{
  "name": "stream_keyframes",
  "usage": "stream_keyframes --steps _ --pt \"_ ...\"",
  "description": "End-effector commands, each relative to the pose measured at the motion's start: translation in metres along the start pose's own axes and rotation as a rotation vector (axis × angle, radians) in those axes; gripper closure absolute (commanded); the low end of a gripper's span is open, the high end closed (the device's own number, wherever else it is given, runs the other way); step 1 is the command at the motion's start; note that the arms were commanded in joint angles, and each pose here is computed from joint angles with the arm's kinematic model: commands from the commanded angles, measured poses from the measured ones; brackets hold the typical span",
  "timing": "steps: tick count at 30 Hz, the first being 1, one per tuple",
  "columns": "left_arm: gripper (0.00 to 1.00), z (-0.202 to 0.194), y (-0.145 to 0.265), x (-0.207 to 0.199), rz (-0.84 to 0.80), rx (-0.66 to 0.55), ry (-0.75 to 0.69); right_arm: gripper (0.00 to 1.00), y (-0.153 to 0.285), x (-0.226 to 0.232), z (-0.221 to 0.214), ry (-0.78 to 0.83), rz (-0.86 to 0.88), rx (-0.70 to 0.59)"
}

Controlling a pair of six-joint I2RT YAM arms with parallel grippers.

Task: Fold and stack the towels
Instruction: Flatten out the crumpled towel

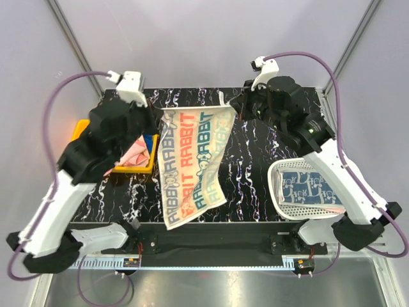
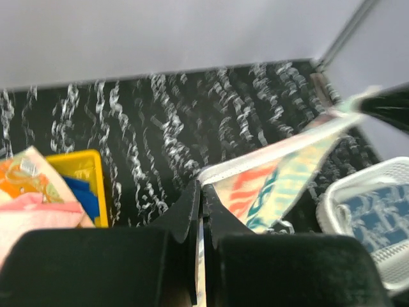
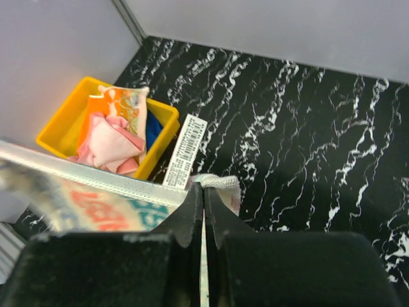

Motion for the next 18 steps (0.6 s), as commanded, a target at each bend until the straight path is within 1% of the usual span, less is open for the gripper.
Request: stream_keyframes --steps 1,2,3,4,5,6,7,8,9,10,11,12,13,14,15,16,17,18 --pt "1.0 -0.008 -0.047 0.018 -0.153 0.042 0.078 1.0 -0.01 -0.048 0.006 -0.029 -0.156 -0.032" --pt "1.0 -0.005 -0.061 0.021 -0.178 0.028 0.095 1.0 -0.022 -0.056 -0.001 -0.031 -0.174 -0.003" --pt "1.0 -0.018 -0.092 0.027 -0.164 0.088 0.1 1.0 -0.029 -0.061 -0.001 -0.03 -0.178 0.006" --pt "1.0 -0.021 -0.107 0.038 -0.121 0.095 0.103 1.0 -0.036 -0.074 -0.001 -0.042 -0.2 0.013" --pt "1.0 -0.019 -0.121 0.043 -0.115 0.075 0.11 1.0 -0.054 -0.084 -0.009 -0.046 -0.208 0.044" --pt "1.0 -0.03 -0.146 0.051 -0.097 0.114 0.125 1.0 -0.064 -0.086 -0.007 -0.053 -0.173 0.038" --pt "1.0 -0.023 -0.157 0.062 -0.069 0.094 0.139 1.0 -0.073 -0.101 -0.006 -0.069 -0.189 0.039" --pt "1.0 -0.022 -0.172 0.068 -0.056 0.087 0.157 1.0 -0.094 -0.112 -0.016 -0.082 -0.199 0.072" --pt "1.0 -0.021 -0.185 0.073 -0.048 0.091 0.164 1.0 -0.105 -0.116 -0.011 -0.088 -0.171 0.051" --pt "1.0 -0.037 -0.216 0.089 -0.012 0.147 0.181 1.0 -0.116 -0.124 -0.011 -0.097 -0.17 0.045" --pt "1.0 -0.021 -0.226 0.09 -0.013 0.117 0.182 1.0 -0.138 -0.142 -0.023 -0.11 -0.182 0.076" --pt "1.0 -0.02 -0.238 0.094 -0.008 0.121 0.183 1.0 -0.148 -0.147 -0.01 -0.112 -0.175 0.04" --pt "1.0 -0.022 -0.266 0.102 0.002 0.132 0.186 1.0 -0.159 -0.155 -0.01 -0.129 -0.178 0.042" --pt "1.0 -0.026 -0.277 0.105 0.006 0.15 0.186 1.0 -0.182 -0.177 -0.027 -0.153 -0.196 0.088" --pt "1.0 -0.031 -0.29 0.109 0.011 0.164 0.189 1.0 -0.19 -0.181 -0.016 -0.156 -0.192 0.063" --pt "1.0 -0.039 -0.309 0.117 0.021 0.18 0.196 1.0 -0.199 -0.188 -0.019 -0.175 -0.196 0.071" --pt "1.0 -0.046 -0.318 0.121 0.027 0.196 0.209 1.0 -0.215 -0.203 -0.038 -0.204 -0.207 0.123" --pt "1.0 -0.05 -0.324 0.124 0.03 0.203 0.216 1.0 -0.22 -0.203 -0.029 -0.21 -0.197 0.104"
Point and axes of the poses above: each gripper's point midway between its finger pads, its own y axis back along the fingers, its own x axis along the line the jaws close on, z = x × y, the point moved 6 cm from there along y, back along the fingers, and after that the axes turned 1 degree about -y, right-handed, at the moved point
